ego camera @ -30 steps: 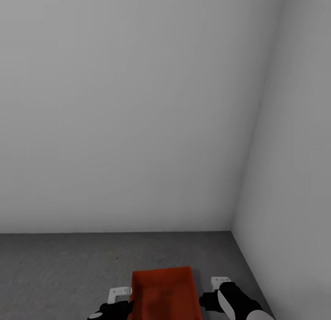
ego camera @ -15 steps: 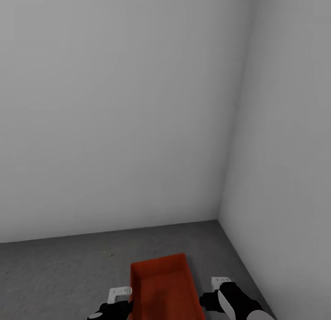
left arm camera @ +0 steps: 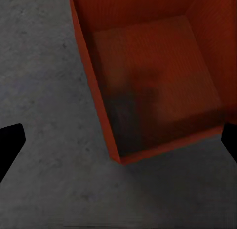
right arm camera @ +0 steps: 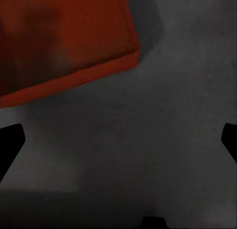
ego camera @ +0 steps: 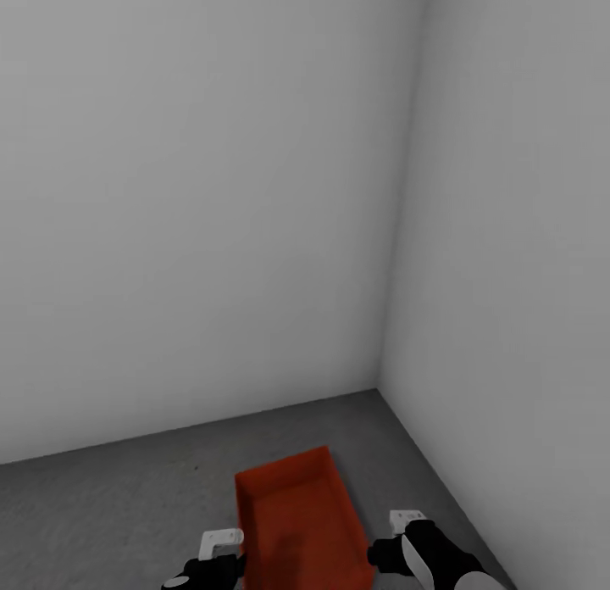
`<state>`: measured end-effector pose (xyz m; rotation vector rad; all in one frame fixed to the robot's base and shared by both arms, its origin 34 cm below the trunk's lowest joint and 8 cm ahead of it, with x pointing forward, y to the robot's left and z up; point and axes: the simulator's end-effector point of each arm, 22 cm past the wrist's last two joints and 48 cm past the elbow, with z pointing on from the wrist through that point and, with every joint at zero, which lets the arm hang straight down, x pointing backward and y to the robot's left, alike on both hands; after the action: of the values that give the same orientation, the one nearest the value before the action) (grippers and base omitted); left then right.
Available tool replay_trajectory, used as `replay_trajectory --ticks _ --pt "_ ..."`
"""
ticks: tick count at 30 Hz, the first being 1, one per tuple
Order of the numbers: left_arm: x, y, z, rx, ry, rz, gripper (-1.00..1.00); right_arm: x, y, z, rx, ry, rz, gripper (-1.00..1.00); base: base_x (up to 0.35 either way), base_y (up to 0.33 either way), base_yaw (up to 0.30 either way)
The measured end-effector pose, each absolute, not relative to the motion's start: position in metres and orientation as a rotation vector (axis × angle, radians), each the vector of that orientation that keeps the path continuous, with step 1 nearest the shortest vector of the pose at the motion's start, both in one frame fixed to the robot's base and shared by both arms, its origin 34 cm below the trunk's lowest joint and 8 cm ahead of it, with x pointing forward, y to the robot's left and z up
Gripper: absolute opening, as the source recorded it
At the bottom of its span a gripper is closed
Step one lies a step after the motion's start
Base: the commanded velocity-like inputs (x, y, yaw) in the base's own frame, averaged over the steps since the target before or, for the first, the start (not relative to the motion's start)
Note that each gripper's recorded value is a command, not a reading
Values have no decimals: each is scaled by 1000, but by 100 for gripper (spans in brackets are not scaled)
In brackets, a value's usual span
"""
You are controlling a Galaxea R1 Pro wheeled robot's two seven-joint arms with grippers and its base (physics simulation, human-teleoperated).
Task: Move the two storage containers from the living room to the garage. In the garage, place one container on the floor and stack the other container on top of it (either order is fine).
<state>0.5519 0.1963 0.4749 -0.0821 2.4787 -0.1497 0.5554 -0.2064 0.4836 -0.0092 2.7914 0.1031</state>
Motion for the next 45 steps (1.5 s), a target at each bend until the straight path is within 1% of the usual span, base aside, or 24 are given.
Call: replay_trajectory --ticks 11,18,38,45 --pt "552 196 475 -81 2478 -150 100 555 -207 484 -8 2792 102 100 -159 200 -249" --pt "552 197 475 -81 2478 -149 100 555 -207 484 -8 2792 103 100 -103 121 -249" --pt "551 196 475 -78 2478 -149 100 555 -208 484 -6 2792 102 100 -11 11 -249" --pt "551 196 474 -78 2479 -149 100 555 -208 483 -7 2792 102 100 -98 0 -249"
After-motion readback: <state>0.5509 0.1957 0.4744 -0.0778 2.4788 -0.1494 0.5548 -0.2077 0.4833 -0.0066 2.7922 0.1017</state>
